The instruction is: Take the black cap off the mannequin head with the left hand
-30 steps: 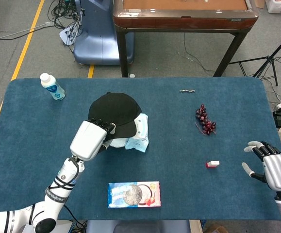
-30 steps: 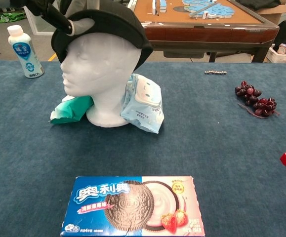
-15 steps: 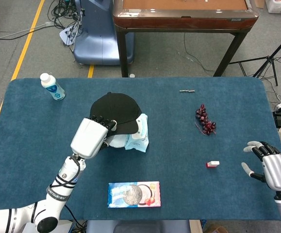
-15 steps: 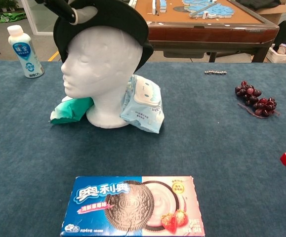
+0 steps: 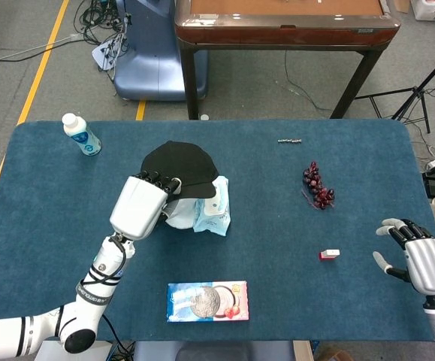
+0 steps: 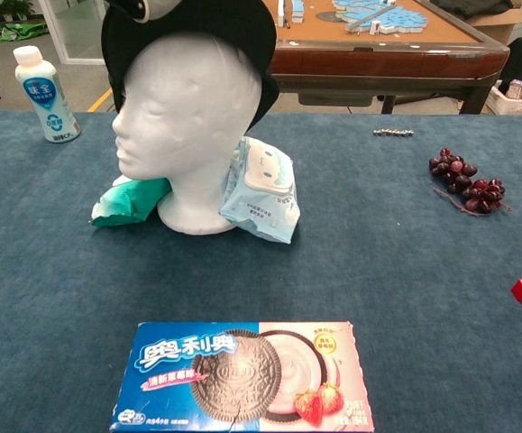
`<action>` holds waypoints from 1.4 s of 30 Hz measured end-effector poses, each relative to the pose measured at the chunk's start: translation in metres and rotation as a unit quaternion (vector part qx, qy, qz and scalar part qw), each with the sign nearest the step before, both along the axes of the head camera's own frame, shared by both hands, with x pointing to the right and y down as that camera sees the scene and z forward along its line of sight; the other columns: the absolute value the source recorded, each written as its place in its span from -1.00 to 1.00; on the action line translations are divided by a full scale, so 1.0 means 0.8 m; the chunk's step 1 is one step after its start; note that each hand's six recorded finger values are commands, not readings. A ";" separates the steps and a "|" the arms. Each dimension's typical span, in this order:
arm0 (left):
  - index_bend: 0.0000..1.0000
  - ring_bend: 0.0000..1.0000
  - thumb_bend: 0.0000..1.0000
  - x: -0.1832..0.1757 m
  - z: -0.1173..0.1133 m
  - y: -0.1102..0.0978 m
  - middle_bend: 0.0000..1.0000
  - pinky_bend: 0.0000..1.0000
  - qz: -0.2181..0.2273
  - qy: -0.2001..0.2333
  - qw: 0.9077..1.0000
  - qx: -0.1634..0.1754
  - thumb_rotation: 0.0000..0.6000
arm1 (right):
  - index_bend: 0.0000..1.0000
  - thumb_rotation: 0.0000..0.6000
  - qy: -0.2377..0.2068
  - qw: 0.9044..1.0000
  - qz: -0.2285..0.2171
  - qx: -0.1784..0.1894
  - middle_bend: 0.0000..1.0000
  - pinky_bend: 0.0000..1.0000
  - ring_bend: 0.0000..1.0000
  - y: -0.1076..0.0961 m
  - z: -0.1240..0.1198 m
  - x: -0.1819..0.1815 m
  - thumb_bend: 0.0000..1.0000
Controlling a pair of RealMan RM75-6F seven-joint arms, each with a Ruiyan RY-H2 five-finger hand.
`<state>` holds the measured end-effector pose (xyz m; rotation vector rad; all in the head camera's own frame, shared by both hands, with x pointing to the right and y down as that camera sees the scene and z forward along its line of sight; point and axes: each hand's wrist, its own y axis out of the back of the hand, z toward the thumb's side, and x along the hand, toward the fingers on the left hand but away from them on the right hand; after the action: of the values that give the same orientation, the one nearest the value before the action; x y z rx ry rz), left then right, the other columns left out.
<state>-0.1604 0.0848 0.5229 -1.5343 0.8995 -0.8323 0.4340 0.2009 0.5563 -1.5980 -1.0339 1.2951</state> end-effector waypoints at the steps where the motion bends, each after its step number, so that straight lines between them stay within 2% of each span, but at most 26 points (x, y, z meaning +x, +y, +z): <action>1: 0.30 0.19 0.39 0.000 0.000 -0.001 0.39 0.38 -0.001 0.000 1.000 0.000 1.00 | -0.17 1.00 0.000 1.000 0.000 0.000 -0.35 -0.18 -0.45 0.000 0.000 0.000 -0.47; 14: 0.30 0.19 0.39 0.005 0.002 -0.015 0.38 0.38 -0.013 -0.005 1.000 0.005 1.00 | -0.17 1.00 0.000 1.000 0.000 -0.001 -0.35 -0.18 -0.45 0.000 0.000 0.000 -0.46; 27: 0.29 0.18 0.39 0.002 -0.001 -0.024 0.37 0.38 -0.025 -0.017 0.998 0.053 1.00 | -0.17 1.00 0.001 1.000 -0.001 -0.003 -0.35 -0.18 -0.45 0.000 0.002 0.000 -0.47; 42: 0.27 0.18 0.39 -0.002 0.005 -0.040 0.37 0.38 -0.046 -0.023 0.997 0.051 1.00 | -0.17 1.00 0.001 1.000 -0.002 -0.003 -0.35 -0.18 -0.45 0.000 0.002 -0.001 -0.46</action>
<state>-0.1617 0.0526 0.5273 -1.3878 0.9696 -0.8712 0.4336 0.2009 0.5582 -1.6022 -1.0263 1.2988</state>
